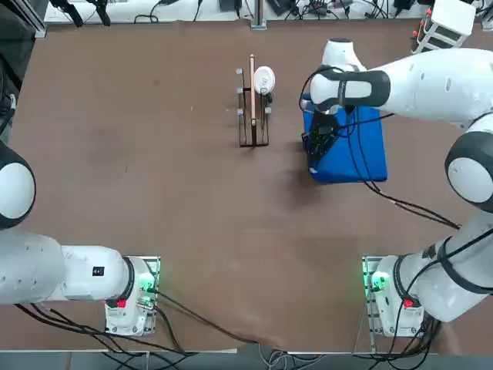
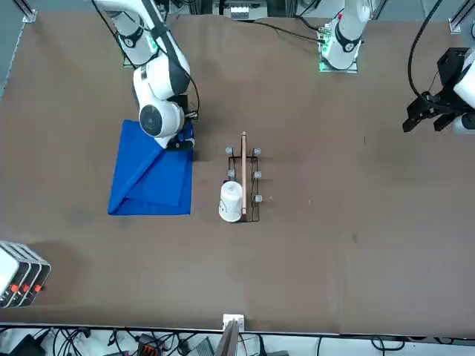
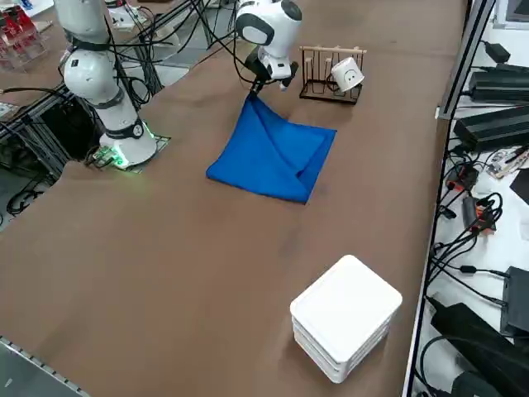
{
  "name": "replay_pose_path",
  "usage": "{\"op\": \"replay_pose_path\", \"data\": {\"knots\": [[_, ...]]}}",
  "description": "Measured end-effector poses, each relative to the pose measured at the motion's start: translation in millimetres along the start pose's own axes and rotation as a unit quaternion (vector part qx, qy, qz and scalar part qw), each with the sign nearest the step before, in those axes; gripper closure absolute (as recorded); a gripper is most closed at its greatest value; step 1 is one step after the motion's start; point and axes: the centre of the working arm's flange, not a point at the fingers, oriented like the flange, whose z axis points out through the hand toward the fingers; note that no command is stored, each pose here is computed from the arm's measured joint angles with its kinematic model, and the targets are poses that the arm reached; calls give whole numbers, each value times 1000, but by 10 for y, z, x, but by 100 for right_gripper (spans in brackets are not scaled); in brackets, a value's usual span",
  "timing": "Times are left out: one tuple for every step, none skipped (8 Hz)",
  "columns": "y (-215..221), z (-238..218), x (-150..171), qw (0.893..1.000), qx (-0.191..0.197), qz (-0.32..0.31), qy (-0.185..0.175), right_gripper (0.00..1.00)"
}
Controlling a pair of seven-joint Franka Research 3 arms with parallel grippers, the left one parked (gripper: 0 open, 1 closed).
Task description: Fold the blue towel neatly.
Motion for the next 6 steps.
{"op": "replay_pose_path", "data": {"knots": [[-73, 76, -26, 1000, -4, 5, 7, 97], [-125, 136, -28, 1000, -7, 10, 11, 97], [-134, 180, -11, 1000, -8, 11, 12, 95], [-116, 216, 12, 1000, -10, 14, 10, 81], [-105, 234, 30, 1000, -10, 15, 10, 63], [-108, 204, 49, 1000, -8, 16, 15, 43]]}}
